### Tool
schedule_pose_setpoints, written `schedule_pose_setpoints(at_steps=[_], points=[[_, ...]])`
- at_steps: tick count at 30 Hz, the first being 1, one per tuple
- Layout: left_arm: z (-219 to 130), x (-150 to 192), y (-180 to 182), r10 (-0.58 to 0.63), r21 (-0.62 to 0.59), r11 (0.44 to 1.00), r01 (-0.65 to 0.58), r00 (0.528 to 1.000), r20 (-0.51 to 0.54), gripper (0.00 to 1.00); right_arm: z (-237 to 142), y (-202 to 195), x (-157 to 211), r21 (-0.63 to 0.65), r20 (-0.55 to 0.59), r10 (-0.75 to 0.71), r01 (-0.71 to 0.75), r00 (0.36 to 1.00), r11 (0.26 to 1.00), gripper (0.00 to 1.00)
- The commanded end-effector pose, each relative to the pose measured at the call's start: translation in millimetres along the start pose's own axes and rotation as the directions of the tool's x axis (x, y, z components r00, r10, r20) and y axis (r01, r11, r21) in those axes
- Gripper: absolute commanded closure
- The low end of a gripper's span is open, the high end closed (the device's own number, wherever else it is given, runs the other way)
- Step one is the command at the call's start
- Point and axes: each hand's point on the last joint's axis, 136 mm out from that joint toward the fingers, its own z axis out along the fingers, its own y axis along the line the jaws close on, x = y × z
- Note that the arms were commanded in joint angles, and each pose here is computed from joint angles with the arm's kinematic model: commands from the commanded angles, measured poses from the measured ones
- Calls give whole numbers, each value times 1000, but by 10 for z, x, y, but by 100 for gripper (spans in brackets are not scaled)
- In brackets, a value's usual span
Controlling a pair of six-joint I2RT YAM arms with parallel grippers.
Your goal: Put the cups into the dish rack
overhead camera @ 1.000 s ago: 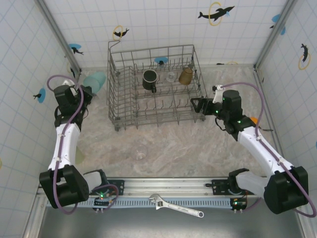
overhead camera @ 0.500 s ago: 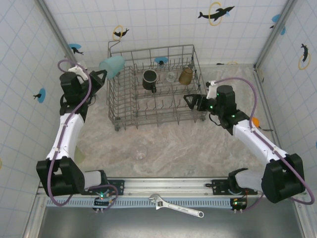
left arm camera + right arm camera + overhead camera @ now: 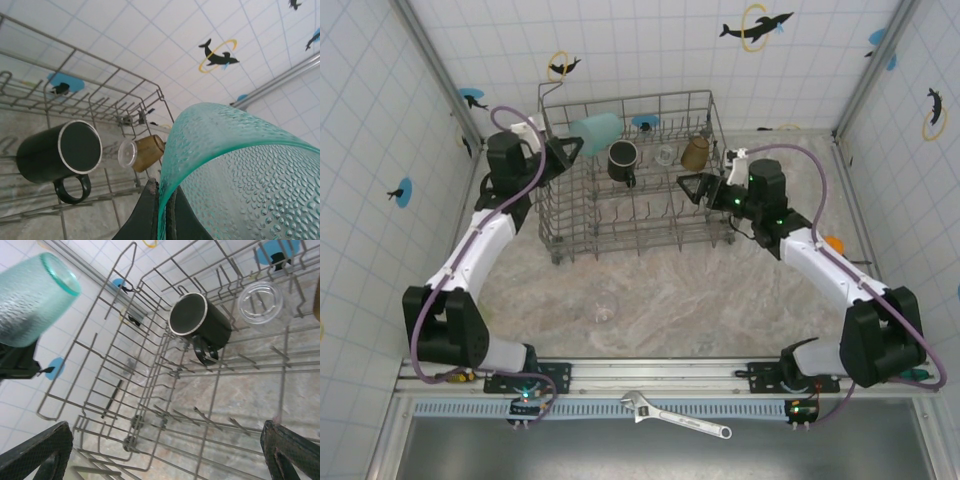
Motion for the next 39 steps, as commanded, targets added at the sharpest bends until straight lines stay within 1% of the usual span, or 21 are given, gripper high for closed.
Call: schedule_pose_setpoints(at_steps=[1,4,10,18,28,30,36,37,39], points=[[129,-96,-341,71,97,993,-73,997,23,100,39,322,-269,-103,69,22,-15,997,995,0],[252,-7,-379,71,114,991,-70,997,-4,100,81,391,-349,-143,93,72,-58,993,988,0],[416,174,-431,67,136,989,-61,997,-40,100,204,533,-471,-230,102,184,-157,978,960,0],[562,364,-482,71,158,986,-58,994,-80,100,325,577,-656,-322,134,355,-298,925,899,0],[637,523,-456,86,164,984,-66,989,-117,100,602,517,-745,-409,80,524,-452,848,793,0],[649,553,-454,102,168,982,-81,987,-121,100,683,474,-742,-400,61,546,-481,836,780,0],[680,613,-390,110,159,983,-88,984,-138,100,813,458,-735,-424,26,601,-536,799,730,0],[687,616,-383,110,158,984,-88,984,-139,100,829,468,-732,-430,8,629,-565,778,704,0],[709,637,-367,106,157,984,-83,983,-147,100,872,473,-725,-433,-3,644,-581,765,689,0]])
